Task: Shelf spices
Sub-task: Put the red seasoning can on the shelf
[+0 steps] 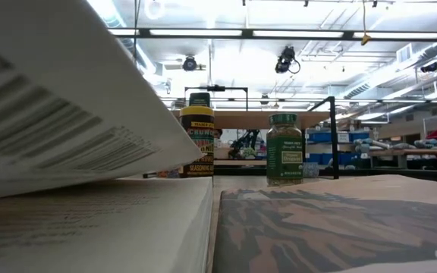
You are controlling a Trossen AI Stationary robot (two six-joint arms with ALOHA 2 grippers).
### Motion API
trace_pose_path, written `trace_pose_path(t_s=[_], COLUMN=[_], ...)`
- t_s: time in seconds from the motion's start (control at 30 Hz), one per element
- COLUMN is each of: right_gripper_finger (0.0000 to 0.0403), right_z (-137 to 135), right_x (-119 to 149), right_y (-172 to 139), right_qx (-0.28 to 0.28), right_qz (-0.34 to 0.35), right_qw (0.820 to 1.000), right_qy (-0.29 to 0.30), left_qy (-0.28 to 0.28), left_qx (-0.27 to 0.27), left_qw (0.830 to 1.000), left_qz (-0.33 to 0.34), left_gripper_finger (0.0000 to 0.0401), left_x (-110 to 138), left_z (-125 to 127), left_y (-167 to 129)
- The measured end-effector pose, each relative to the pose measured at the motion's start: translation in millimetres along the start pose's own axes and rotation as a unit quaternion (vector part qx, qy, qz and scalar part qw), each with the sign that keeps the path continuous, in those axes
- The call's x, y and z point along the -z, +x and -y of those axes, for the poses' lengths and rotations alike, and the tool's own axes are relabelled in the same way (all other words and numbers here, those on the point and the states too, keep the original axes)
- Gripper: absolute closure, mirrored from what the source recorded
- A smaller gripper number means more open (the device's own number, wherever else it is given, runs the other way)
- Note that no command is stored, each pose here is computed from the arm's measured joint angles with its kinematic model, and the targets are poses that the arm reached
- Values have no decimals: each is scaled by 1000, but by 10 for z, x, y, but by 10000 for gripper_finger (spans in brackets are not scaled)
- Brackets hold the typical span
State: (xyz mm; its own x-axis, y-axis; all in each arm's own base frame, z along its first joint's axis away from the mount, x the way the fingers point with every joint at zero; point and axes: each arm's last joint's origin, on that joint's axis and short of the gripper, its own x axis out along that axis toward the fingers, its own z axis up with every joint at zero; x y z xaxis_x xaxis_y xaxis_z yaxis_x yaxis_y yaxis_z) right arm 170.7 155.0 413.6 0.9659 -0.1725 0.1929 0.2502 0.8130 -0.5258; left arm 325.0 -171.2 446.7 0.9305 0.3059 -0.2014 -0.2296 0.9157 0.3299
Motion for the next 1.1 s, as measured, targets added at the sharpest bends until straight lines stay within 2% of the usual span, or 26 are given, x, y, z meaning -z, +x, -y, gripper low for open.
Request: trace_pose_path(t_s=[0.17, 0.3, 0.47, 0.6, 0.7, 0.87, 0.97, 1.1], right_gripper_finger=[167, 177, 195, 202, 202, 202, 203, 196], right_z=[19, 72, 129, 160, 175, 113, -14, -182], right_x=[17, 73, 211, 335, 427, 625, 812, 1059], right_y=[23, 107, 265, 396, 475, 658, 795, 974], right_qx=[12, 37, 46, 9, -22, -49, -76, -67], right_qz=[-10, -27, -44, -37, -38, -72, -116, -175], right_qw=[1000, 999, 997, 996, 993, 986, 977, 966], right_qy=[6, 23, 48, 81, 111, 140, 164, 179], left_qy=[25, 16, -29, -74, -114, -147, -141, -127], left_qx=[-78, -118, -139, -173, -180, -143, -117, -117], left_qw=[997, 993, 988, 978, 973, 973, 977, 980], left_qz=[-5, -20, -58, -84, -88, -103, -110, -99], left_gripper_finger=[277, 277, 277, 277, 277, 277, 277, 277], left_x=[-56, 121, 710, 1305, 1606, 1828, 1881, 1877], left_z=[-99, -100, 6, 86, 118, 140, 147, 116], left_y=[-510, -619, -457, -273, -148, -4, 46, 94])
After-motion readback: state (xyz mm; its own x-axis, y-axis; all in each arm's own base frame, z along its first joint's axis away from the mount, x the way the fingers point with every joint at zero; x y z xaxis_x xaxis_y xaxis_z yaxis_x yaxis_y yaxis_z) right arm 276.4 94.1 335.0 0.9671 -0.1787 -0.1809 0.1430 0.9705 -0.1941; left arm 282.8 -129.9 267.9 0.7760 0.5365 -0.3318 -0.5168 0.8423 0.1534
